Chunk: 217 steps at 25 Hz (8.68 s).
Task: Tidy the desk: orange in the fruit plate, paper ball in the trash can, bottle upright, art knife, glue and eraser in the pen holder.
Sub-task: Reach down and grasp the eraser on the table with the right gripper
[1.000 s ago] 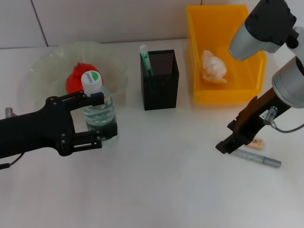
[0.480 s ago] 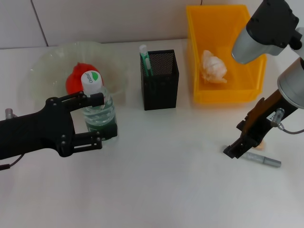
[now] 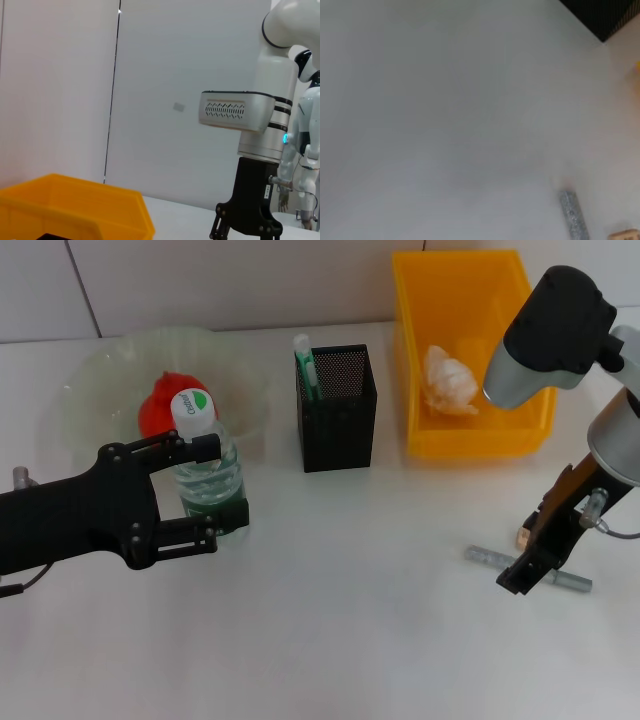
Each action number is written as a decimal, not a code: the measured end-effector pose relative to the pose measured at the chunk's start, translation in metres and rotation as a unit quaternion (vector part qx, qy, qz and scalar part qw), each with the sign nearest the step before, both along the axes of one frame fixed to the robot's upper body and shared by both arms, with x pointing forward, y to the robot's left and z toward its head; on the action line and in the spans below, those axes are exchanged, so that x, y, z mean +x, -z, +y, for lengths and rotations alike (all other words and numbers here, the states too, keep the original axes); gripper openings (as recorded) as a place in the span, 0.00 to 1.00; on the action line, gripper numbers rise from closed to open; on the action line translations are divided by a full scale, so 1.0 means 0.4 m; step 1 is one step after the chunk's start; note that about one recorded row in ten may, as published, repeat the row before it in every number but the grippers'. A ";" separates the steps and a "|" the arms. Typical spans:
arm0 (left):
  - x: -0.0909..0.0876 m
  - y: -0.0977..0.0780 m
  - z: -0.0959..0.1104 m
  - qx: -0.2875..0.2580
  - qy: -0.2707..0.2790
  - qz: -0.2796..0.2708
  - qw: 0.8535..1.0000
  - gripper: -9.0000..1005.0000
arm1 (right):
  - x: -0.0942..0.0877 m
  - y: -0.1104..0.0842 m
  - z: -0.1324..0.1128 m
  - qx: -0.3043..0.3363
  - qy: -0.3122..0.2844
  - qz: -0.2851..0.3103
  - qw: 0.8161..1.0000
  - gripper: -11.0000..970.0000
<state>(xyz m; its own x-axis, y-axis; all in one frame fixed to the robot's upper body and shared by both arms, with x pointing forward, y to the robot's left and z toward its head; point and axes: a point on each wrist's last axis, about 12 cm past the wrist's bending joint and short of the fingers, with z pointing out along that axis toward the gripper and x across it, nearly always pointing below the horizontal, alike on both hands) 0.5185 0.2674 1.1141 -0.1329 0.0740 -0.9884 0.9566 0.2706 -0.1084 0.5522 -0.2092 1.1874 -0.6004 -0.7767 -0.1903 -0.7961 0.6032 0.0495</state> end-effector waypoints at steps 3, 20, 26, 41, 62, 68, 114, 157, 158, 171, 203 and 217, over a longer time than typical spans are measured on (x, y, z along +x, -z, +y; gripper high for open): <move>0.000 0.000 -0.001 0.001 0.000 -0.003 1.000 0.80 | 0.002 0.007 -0.002 -0.003 0.002 0.005 1.000 0.83; -0.003 0.008 -0.003 -0.002 -0.002 -0.002 1.000 0.80 | 0.003 0.023 -0.018 -0.023 -0.049 -0.002 0.999 0.82; -0.004 0.010 -0.003 -0.003 -0.001 0.001 1.000 0.80 | 0.010 0.028 -0.028 -0.044 -0.065 -0.014 0.997 0.82; -0.001 0.009 -0.007 -0.005 0.001 0.002 1.000 0.80 | 0.025 0.071 -0.031 -0.066 -0.103 -0.022 0.992 0.82; -0.002 0.009 -0.006 -0.006 0.001 0.002 1.000 0.80 | 0.045 0.099 0.007 -0.037 -0.120 -0.033 0.992 0.82; -0.004 0.010 -0.004 -0.006 0.001 0.003 1.000 0.80 | 0.045 0.108 0.009 -0.037 -0.122 -0.030 0.991 0.82; -0.012 0.016 0.001 -0.007 -0.003 0.006 1.000 0.80 | 0.050 0.135 0.011 -0.029 -0.109 -0.029 0.993 0.82; -0.005 0.011 -0.002 -0.009 -0.003 0.005 1.000 0.80 | 0.021 0.061 -0.032 -0.016 -0.078 -0.060 0.995 0.82; -0.005 0.011 -0.002 -0.009 -0.003 0.005 1.000 0.80 | 0.022 0.062 -0.035 -0.018 -0.076 -0.061 0.995 0.82; -0.005 0.011 -0.004 -0.008 -0.002 0.006 1.000 0.80 | 0.038 0.056 -0.079 -0.020 -0.052 -0.069 0.996 0.82; -0.006 0.009 -0.007 -0.013 0.000 0.007 1.000 0.80 | 0.096 0.076 -0.129 -0.006 -0.043 -0.047 0.998 0.82; -0.005 0.009 -0.007 -0.013 0.000 0.007 1.000 0.80 | 0.086 0.111 -0.123 -0.013 -0.043 -0.027 0.999 0.82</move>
<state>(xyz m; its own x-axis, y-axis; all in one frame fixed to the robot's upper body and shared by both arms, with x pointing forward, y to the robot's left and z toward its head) 0.5166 0.2644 1.1105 -0.1459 0.0481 -0.9881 0.9548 0.2683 -0.1279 0.5865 -0.2582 1.1429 -0.5210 -0.8299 -0.1997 -0.8457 0.5335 -0.0106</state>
